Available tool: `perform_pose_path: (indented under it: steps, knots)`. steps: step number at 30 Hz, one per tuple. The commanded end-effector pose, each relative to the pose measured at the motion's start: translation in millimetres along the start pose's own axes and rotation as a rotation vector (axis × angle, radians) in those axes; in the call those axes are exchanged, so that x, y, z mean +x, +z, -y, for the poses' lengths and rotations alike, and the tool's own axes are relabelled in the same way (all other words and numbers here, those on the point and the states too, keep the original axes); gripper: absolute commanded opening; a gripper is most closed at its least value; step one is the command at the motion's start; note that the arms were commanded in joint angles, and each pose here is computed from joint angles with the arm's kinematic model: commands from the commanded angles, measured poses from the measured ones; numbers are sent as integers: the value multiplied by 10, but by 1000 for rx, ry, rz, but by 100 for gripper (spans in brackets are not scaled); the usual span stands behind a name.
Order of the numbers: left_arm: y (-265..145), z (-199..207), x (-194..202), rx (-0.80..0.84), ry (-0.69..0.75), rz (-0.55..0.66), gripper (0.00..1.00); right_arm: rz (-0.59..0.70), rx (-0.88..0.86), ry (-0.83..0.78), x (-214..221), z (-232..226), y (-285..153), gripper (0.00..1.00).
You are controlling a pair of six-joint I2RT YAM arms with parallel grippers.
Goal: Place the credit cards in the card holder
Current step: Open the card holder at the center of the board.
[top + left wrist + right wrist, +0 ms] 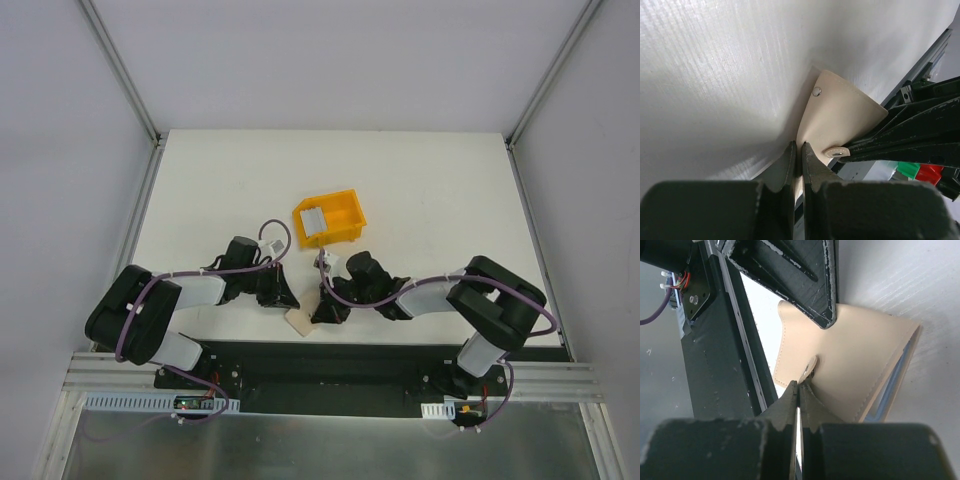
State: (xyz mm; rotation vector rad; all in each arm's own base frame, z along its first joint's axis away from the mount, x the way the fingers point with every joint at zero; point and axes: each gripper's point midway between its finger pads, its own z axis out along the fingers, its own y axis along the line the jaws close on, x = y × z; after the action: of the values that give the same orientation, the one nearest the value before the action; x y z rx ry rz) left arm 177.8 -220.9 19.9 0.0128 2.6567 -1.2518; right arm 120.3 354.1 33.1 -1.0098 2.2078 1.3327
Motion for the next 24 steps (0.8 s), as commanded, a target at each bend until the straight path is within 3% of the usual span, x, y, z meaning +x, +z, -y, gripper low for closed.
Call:
perform_pose_path:
  steps: [1, 10, 15, 16, 17, 20, 24]
  knots:
    - [10, -211, -536, -152, 1, 212, 0, -140, -241, -30, 356, -532, -137, 1]
    - [-23, -333, -601, -238, -30, 238, 0, -182, -275, -75, 432, -656, -216, 0]
    - [-19, -225, -544, -165, -3, 230, 0, -139, -106, -42, 388, -382, -224, 2]
    - [-29, -226, -521, -162, 2, 229, 0, -128, -81, -27, 374, -320, -234, 6]
    - [-44, -239, -494, -163, 9, 232, 0, -108, -13, 4, 357, -198, -234, 18]
    - [-92, -230, -449, -144, 20, 264, 0, -39, 43, 61, 299, -81, -271, 33]
    - [-146, -211, -424, -127, 25, 304, 0, 44, 71, 105, 200, -74, -320, 36]
